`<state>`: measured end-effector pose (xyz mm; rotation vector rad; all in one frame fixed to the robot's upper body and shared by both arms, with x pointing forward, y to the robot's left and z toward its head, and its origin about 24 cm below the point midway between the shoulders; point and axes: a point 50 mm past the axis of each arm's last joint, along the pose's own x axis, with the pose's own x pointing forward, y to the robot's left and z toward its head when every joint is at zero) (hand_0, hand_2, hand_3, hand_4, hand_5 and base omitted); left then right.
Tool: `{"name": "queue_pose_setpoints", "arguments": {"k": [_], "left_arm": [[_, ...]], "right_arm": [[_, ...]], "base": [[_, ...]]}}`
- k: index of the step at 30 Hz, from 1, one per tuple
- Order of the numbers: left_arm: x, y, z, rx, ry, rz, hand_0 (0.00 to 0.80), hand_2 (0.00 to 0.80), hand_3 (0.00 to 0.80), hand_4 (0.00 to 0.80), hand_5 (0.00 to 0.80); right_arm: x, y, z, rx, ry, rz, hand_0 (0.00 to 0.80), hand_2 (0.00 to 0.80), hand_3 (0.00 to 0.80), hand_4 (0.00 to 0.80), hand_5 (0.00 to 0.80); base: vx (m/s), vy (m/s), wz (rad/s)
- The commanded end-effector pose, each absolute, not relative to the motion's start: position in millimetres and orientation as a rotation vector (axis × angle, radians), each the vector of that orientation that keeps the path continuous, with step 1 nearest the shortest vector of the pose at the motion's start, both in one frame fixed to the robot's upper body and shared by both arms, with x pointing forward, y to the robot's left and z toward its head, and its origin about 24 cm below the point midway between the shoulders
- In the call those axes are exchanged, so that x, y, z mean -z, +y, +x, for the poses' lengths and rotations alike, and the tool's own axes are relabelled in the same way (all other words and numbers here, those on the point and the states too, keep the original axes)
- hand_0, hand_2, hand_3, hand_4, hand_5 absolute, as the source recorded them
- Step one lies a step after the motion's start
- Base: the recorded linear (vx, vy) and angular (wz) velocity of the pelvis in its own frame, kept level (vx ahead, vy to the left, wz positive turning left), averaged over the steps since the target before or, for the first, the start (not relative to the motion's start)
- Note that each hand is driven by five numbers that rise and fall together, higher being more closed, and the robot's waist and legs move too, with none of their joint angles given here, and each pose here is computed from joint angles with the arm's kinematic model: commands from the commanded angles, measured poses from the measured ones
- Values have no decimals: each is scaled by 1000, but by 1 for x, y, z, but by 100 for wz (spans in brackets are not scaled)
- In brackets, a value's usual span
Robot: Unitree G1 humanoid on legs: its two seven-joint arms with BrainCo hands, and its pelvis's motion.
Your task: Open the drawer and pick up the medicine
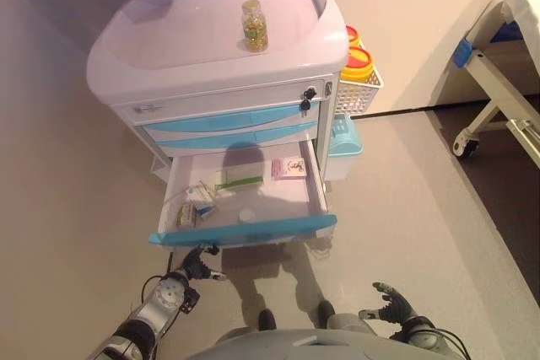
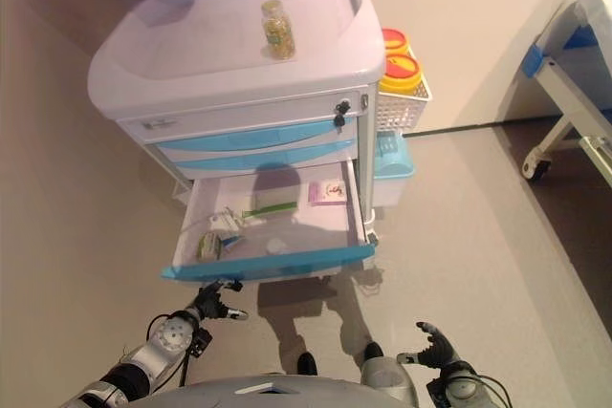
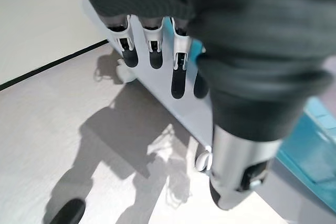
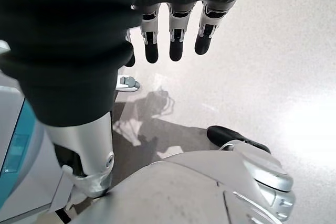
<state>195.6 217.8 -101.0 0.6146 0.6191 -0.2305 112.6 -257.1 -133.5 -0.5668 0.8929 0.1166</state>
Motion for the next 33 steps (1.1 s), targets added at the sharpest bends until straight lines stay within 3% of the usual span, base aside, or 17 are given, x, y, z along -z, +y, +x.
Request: {"name": "queue_pose_setpoints", "arguments": {"k": [1,15,26,33], "left_arm": [[67,224,237,140,418,654,0,0,0,0,0],[0,243,292,-182,99,695,0,0,0,0,0],[-123,303,354,-468,-86,728,0,0,0,0,0],[-192,325,371,-709,-189,599,0,0,0,0,0]], "right_arm": [[125,-251,130,-193,802,-627,0,0,0,0,0],[105,-250,171,-152,668,-650,0,0,0,0,0],[95,-258,184,-151,642,-704,0,0,0,0,0],[95,-249,189,-157,608,-712,0,0,0,0,0]], "base": [[-103,33,-19],[-58,41,-17],[9,85,-12],[-7,51,-15]]}}
